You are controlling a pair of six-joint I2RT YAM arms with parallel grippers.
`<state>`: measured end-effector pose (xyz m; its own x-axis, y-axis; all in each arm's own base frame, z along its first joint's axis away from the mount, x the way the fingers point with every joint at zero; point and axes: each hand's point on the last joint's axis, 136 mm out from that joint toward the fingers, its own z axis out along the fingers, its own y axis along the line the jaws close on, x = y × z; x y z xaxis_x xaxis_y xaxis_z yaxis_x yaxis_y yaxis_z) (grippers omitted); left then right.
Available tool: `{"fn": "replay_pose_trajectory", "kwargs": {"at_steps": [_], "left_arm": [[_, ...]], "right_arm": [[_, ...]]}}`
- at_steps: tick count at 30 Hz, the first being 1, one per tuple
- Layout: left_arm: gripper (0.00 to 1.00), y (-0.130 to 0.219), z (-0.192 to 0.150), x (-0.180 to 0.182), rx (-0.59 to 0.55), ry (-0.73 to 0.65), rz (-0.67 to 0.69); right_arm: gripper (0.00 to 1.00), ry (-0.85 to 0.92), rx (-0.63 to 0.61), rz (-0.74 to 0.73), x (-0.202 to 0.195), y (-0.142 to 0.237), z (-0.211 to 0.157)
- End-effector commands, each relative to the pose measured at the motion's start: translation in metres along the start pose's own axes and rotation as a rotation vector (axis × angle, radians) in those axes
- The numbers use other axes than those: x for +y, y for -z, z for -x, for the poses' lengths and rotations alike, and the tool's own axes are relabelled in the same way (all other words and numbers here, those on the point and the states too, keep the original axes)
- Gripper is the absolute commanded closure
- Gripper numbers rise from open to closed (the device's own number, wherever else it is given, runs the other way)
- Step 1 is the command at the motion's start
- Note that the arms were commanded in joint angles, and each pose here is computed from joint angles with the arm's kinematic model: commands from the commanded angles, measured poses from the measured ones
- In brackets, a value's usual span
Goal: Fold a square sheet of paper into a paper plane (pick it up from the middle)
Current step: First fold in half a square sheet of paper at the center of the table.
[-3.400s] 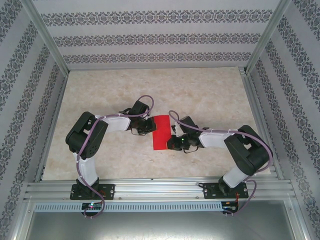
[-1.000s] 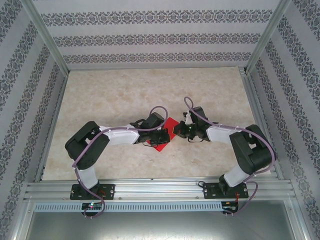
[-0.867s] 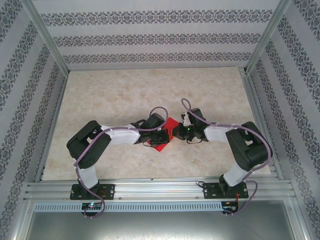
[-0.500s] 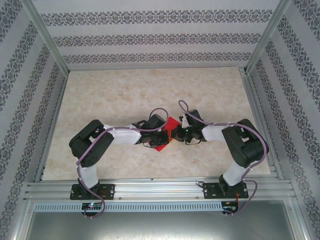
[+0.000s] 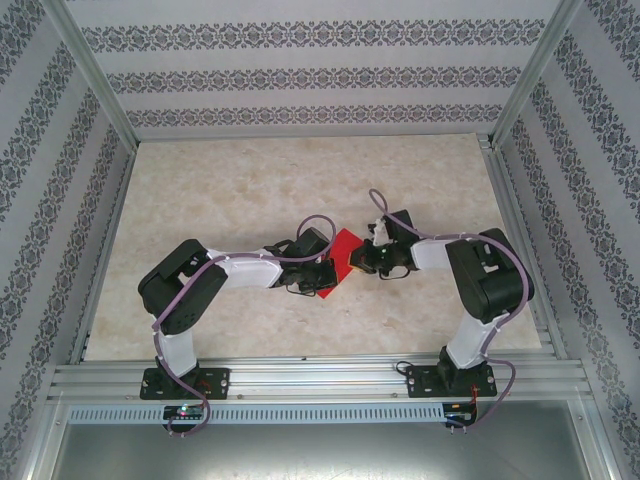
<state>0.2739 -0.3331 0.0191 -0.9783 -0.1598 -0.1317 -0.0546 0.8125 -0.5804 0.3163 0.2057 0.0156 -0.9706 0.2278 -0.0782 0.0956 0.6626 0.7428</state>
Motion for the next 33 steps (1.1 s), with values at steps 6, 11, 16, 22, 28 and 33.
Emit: {"fn": "replay_pose_trajectory", "kwargs": {"at_steps": [6, 11, 16, 22, 28, 33], "left_arm": [[1.0, -0.003, -0.037, 0.054, 0.103, 0.072, 0.175], [1.0, -0.003, -0.037, 0.055, 0.107, 0.07, 0.18], [1.0, -0.003, -0.034, 0.049, 0.105, 0.054, 0.166], [1.0, -0.002, -0.019, 0.019, 0.087, -0.032, 0.099], [1.0, 0.006, -0.001, -0.011, 0.044, -0.103, 0.036], [0.98, 0.01, 0.009, -0.038, 0.023, -0.156, -0.058]], "right_arm": [[1.0, -0.107, -0.148, -0.12, -0.047, 0.021, 0.065], [1.0, -0.154, -0.179, -0.128, -0.056, 0.028, 0.083], [1.0, -0.143, -0.226, -0.121, -0.051, 0.042, 0.098], [1.0, -0.01, -0.279, -0.001, 0.001, 0.063, 0.085], [1.0, 0.044, -0.191, -0.007, 0.017, 0.037, 0.029], [1.0, 0.023, -0.12, -0.021, 0.006, 0.012, 0.006]]}}
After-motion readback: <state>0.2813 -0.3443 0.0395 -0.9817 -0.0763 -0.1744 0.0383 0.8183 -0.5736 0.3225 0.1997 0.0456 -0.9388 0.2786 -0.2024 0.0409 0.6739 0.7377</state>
